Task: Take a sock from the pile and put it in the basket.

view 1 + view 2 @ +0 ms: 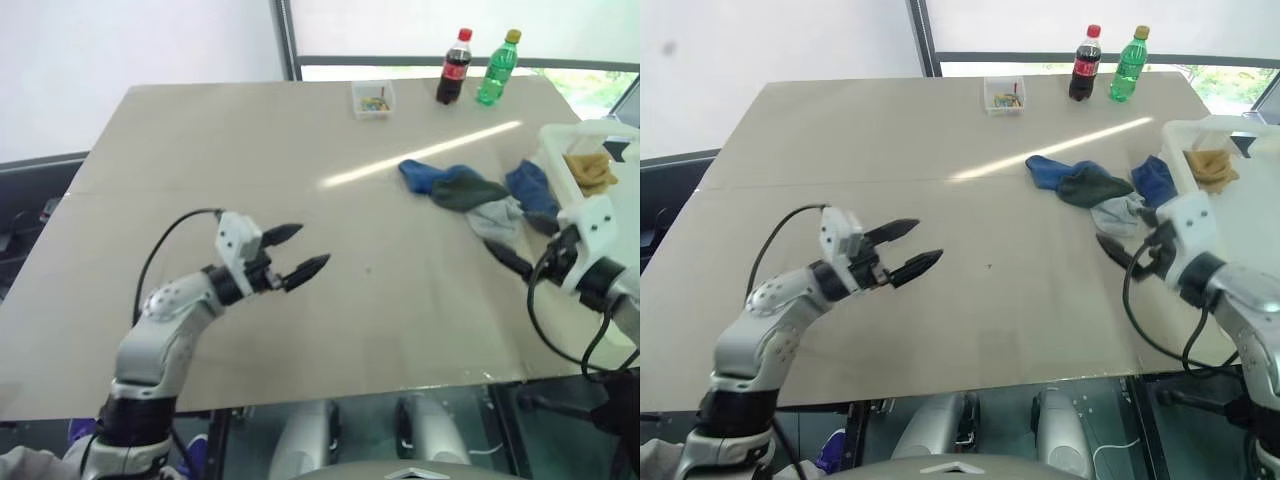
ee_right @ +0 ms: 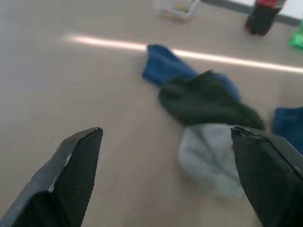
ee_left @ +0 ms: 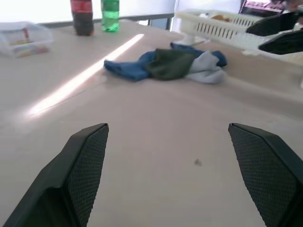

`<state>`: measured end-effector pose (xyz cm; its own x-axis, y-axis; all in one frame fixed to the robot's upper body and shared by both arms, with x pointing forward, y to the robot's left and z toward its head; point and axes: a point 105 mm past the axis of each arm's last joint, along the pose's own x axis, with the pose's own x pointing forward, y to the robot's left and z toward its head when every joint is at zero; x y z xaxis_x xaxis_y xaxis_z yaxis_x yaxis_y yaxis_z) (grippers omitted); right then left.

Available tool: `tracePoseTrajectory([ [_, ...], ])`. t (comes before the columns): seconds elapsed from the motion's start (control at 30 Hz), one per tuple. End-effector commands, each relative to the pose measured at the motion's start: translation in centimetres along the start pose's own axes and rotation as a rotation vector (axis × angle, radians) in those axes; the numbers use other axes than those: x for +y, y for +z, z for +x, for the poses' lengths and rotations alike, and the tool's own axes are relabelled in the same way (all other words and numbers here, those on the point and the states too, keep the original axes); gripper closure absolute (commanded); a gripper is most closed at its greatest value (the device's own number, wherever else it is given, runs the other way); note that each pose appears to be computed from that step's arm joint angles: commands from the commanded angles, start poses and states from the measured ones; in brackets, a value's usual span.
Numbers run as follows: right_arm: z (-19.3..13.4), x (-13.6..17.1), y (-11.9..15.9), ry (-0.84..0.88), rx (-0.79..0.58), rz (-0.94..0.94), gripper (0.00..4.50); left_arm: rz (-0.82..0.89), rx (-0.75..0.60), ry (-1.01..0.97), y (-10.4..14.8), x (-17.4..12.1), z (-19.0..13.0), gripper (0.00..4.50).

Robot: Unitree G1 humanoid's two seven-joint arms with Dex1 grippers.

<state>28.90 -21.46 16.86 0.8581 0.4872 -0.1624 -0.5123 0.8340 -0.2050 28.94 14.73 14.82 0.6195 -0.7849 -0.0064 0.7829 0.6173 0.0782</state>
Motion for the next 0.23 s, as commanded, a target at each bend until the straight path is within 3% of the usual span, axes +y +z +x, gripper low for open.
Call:
tracePoseTrajectory([
  [0.03, -1.7, 1.5, -1.3, 0.094, 0.051, -0.086, 0.00, 0.032, 0.063, 0.088, 0.2, 0.9, -4.5, 0.20],
  [0.23, -2.7, 2.3, -2.9, 0.148, 0.102, -0.085, 0.00, 0.003, 0.127, 0.148, -0.5, 0.9, -7.4, 0.20],
])
